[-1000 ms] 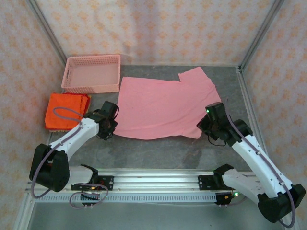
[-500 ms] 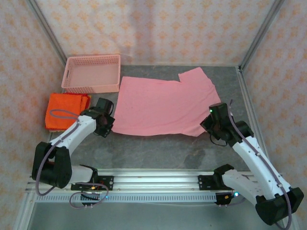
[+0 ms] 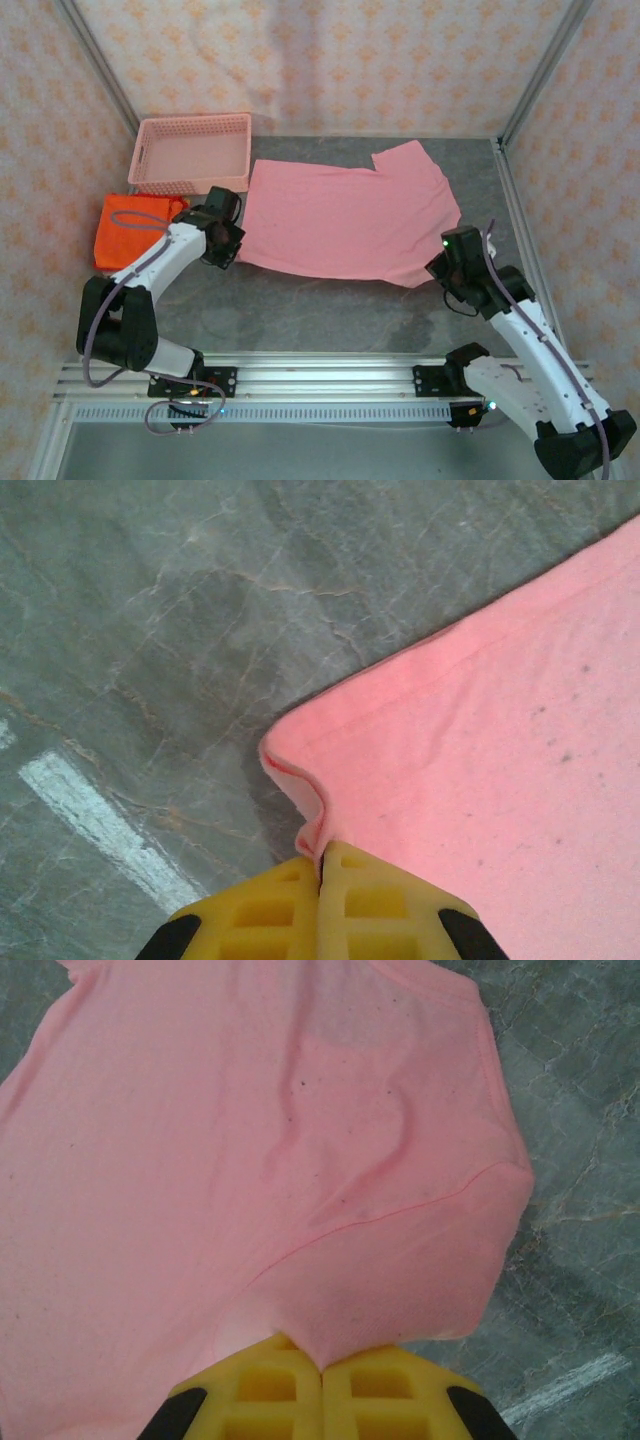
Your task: Fold and stack the t-shirts
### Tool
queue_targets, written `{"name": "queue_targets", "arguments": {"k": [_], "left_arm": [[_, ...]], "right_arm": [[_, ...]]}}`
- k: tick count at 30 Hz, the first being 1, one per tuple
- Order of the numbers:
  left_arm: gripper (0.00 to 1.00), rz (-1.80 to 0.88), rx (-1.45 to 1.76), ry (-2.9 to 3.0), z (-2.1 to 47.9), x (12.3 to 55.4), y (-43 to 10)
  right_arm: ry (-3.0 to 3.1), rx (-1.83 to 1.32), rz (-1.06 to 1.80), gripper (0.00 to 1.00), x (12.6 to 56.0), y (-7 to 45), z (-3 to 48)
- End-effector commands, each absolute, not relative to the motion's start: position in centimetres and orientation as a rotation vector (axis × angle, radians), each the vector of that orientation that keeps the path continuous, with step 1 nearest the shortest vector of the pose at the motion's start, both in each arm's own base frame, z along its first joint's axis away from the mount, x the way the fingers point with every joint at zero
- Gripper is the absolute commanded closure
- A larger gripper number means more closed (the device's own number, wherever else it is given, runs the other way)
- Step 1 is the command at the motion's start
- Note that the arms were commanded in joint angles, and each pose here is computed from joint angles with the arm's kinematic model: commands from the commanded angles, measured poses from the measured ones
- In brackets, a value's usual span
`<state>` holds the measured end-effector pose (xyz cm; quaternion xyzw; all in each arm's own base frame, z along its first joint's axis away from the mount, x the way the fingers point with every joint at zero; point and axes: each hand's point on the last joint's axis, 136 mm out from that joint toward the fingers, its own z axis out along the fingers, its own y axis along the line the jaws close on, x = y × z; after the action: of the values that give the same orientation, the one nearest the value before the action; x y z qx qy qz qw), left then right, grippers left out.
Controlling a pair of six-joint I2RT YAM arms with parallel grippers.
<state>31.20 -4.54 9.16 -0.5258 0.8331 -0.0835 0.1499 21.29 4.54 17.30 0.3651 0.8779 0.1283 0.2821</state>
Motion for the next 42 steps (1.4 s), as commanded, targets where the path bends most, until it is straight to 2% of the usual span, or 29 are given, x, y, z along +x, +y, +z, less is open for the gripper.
{"name": "queue_targets", "arguments": {"k": [1, 12, 24, 42], "left_arm": [[1.00, -0.144, -1.467, 2.402, 9.9, 31.5, -3.4], [1.00, -0.113, -1.422, 2.435, 9.8, 33.9, -3.7], [1.00, -0.090, -1.396, 2.434, 10.6, 35.9, -3.8], [1.00, -0.069, -1.438, 2.428, 10.2, 36.0, -3.1]], "right_arm": [[2.309, 0.972, 0.297, 1.00, 22.0, 3.7, 17.8], [2.401, 0.863, 0.307, 1.00, 25.9, 5.5, 17.9], [2.435, 0.858, 0.352, 1.00, 28.9, 5.0, 17.5], [2.548, 0.577, 0.243, 1.00, 35.3, 5.1, 18.3]]}}
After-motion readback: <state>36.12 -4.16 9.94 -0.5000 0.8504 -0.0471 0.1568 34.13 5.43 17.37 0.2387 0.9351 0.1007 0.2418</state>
